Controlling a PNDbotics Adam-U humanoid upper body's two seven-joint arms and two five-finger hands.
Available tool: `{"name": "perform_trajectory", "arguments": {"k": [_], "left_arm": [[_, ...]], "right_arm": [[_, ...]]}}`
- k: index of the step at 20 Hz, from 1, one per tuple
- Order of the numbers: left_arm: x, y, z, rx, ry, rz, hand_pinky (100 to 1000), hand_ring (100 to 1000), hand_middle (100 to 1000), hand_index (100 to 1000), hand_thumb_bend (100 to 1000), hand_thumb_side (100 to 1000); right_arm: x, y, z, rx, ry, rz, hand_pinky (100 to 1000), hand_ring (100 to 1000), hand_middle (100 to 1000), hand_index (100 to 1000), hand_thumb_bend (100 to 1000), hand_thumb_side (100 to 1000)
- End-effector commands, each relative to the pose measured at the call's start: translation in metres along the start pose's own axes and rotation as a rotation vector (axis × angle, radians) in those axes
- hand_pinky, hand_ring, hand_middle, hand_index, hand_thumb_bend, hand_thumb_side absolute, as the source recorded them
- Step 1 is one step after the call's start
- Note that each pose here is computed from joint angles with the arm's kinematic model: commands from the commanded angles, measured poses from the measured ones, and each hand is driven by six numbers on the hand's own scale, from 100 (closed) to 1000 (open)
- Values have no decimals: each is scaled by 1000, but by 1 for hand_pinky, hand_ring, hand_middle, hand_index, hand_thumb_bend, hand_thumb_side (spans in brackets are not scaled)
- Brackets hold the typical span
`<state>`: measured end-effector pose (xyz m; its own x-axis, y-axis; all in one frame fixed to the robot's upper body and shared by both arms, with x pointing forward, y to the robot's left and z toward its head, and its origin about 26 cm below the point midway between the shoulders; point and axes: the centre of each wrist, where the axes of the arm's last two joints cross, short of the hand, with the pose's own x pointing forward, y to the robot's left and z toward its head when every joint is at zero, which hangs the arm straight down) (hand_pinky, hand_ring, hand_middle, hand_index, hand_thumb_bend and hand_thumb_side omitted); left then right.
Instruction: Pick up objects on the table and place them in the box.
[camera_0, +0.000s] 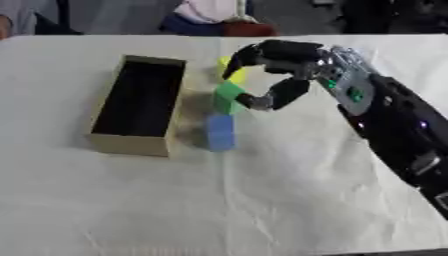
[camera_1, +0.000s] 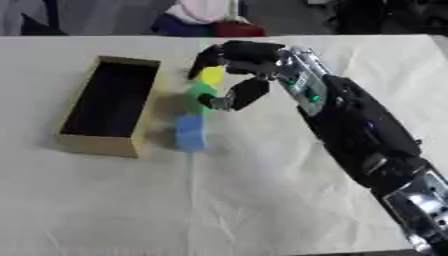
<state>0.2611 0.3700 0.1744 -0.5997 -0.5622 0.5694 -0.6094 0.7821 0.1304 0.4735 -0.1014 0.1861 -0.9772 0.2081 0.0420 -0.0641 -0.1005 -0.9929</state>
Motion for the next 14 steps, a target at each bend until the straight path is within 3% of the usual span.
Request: {"name": "perform_trajectory", "arguments": {"k": [1,14], "left_arm": [[6,3,-8,-19,-38,-10,738,613,738,826,100,767],[7,2,-9,-26,-35,-13,738,612,738,826,100,768]], "right_arm": [[7,-14,-5,53,-34,92,858,820,733,831,311,683],[12,1,-13,149,-13,138,888,845,759,856,355,582]]}}
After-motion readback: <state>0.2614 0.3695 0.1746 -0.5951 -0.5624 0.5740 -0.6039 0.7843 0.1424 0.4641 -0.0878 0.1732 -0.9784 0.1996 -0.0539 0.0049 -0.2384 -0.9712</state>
